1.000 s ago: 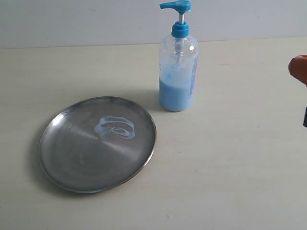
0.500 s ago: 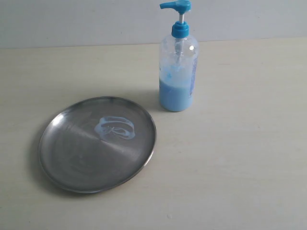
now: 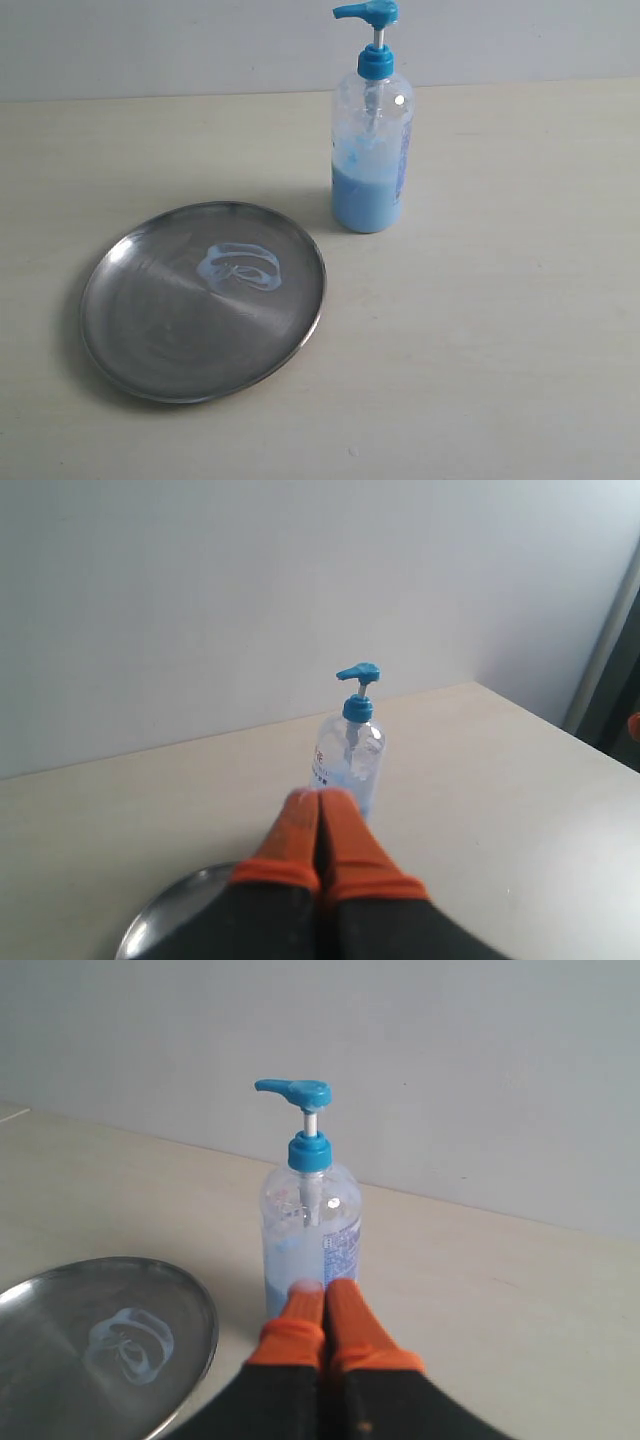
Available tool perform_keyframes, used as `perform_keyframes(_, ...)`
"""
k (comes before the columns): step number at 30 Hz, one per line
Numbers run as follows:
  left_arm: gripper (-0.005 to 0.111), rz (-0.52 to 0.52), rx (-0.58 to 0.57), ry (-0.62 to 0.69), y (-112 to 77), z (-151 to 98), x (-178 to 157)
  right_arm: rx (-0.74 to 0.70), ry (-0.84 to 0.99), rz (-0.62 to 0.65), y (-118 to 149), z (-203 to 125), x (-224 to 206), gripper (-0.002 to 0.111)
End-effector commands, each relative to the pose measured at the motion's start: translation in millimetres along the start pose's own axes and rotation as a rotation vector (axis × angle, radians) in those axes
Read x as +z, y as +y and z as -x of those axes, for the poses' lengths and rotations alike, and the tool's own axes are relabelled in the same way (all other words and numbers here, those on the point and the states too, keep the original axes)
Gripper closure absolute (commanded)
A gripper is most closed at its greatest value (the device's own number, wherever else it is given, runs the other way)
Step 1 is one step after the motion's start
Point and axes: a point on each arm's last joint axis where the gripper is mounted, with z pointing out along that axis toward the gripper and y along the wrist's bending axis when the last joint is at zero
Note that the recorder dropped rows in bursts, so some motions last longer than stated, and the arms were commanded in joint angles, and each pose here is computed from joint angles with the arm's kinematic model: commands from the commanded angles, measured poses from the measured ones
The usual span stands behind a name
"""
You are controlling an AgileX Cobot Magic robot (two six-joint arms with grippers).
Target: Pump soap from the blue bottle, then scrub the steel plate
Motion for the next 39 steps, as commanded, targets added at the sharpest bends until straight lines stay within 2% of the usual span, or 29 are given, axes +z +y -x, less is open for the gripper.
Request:
perform_keyframes(1,0.107,-0.002,0.003,-0.014,-0.1,0.1,-0.7,0.001,-0.001,0.001,0.1,-0.6,-0.8,0.108)
perform_keyframes(14,0.107,0.015,0.019,-0.015,1.3,0.2,-0.7,0.001,-0.001,0.001,0.1,-0.6,-0.8,0.108)
perform_keyframes(20,0.107,0.095,0.004,-0.054,3.3,-4.1,-5.1,0.001,-0.001,0.001,0.1,-0.6,-0.8,0.108)
perform_keyframes(27,0.107,0.182,-0.001,-0.152,12.1,-39.7,8.5,0.001,-0.001,0.001,0.1,-0.6,-0.8,0.108)
perform_keyframes(34,0.107,0.201,0.027,-0.151,21.2,-81.1,24.6,0.002,-0.002,0.001,0.1,-0.5,-0.8,0.108)
perform_keyframes(39,0.107,0.215,0.032,-0.206,25.2,-98.5,31.1,0.002,-0.002,0.001,0.1,-0.5,-0.8,0.108)
